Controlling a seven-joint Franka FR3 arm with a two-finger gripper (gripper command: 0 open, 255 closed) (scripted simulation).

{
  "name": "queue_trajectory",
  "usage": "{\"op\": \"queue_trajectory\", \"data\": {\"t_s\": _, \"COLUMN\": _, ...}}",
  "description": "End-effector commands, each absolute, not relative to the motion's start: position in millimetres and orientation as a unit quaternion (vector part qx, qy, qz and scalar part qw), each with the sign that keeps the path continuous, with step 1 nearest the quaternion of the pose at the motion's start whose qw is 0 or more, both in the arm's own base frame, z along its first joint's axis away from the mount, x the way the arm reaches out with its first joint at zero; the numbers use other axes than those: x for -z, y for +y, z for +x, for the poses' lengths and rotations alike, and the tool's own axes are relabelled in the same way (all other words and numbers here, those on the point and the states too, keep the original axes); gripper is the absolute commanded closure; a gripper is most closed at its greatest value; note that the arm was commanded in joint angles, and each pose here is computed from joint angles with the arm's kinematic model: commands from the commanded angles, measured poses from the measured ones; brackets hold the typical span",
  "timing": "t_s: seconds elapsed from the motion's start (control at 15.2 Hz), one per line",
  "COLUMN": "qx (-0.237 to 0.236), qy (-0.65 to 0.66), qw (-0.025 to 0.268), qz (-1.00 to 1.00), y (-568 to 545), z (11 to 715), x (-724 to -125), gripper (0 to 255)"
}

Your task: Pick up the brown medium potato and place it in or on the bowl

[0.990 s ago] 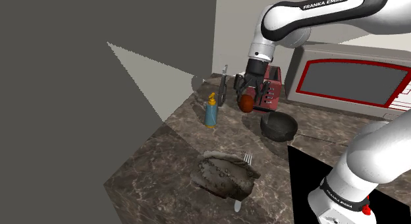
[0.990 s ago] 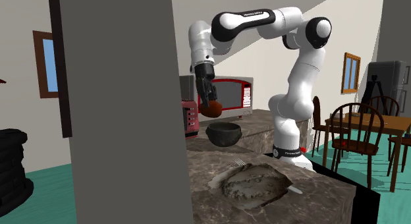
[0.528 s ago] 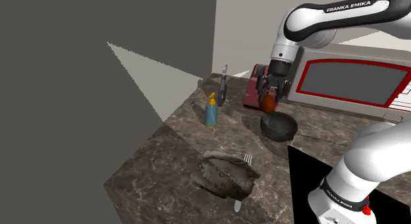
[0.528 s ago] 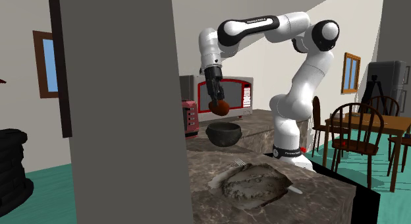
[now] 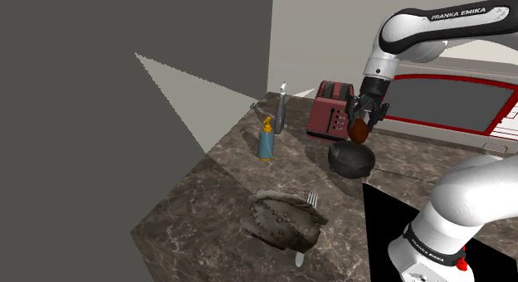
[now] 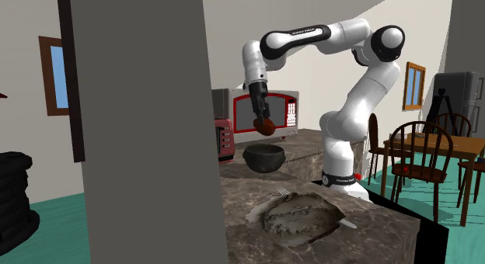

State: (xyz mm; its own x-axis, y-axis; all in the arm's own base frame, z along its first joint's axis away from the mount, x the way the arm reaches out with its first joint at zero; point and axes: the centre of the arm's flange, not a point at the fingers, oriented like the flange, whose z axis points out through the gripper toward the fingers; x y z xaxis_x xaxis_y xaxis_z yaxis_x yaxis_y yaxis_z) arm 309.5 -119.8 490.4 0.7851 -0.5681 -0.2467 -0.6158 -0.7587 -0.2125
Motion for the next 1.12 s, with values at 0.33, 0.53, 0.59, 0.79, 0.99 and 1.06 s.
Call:
{"op": "queue_trajectory", "data": {"t_s": 0.33, "qx": -0.084, "qy": 0.317, "qw": 0.142, "qz": -0.934, "y": -121.4, "z": 308.1, "x": -452.8, "gripper": 255}}
{"op": "queue_trajectory", "data": {"t_s": 0.53, "qx": -0.084, "qy": 0.317, "qw": 0.142, "qz": -0.934, "y": -121.4, "z": 308.1, "x": -437.0, "gripper": 255}}
{"op": "queue_trajectory", "data": {"t_s": 0.59, "qx": -0.084, "qy": 0.317, "qw": 0.142, "qz": -0.934, "y": -121.4, "z": 308.1, "x": -431.7, "gripper": 255}}
{"op": "queue_trajectory", "data": {"t_s": 0.79, "qx": -0.084, "qy": 0.317, "qw": 0.142, "qz": -0.934, "y": -121.4, "z": 308.1, "x": -424.2, "gripper": 255}}
{"op": "queue_trajectory", "data": {"t_s": 0.99, "qx": -0.084, "qy": 0.317, "qw": 0.142, "qz": -0.934, "y": -121.4, "z": 308.1, "x": -424.2, "gripper": 255}}
{"op": "queue_trajectory", "data": {"t_s": 1.06, "qx": -0.084, "qy": 0.317, "qw": 0.142, "qz": -0.934, "y": -121.4, "z": 308.1, "x": -424.2, "gripper": 255}}
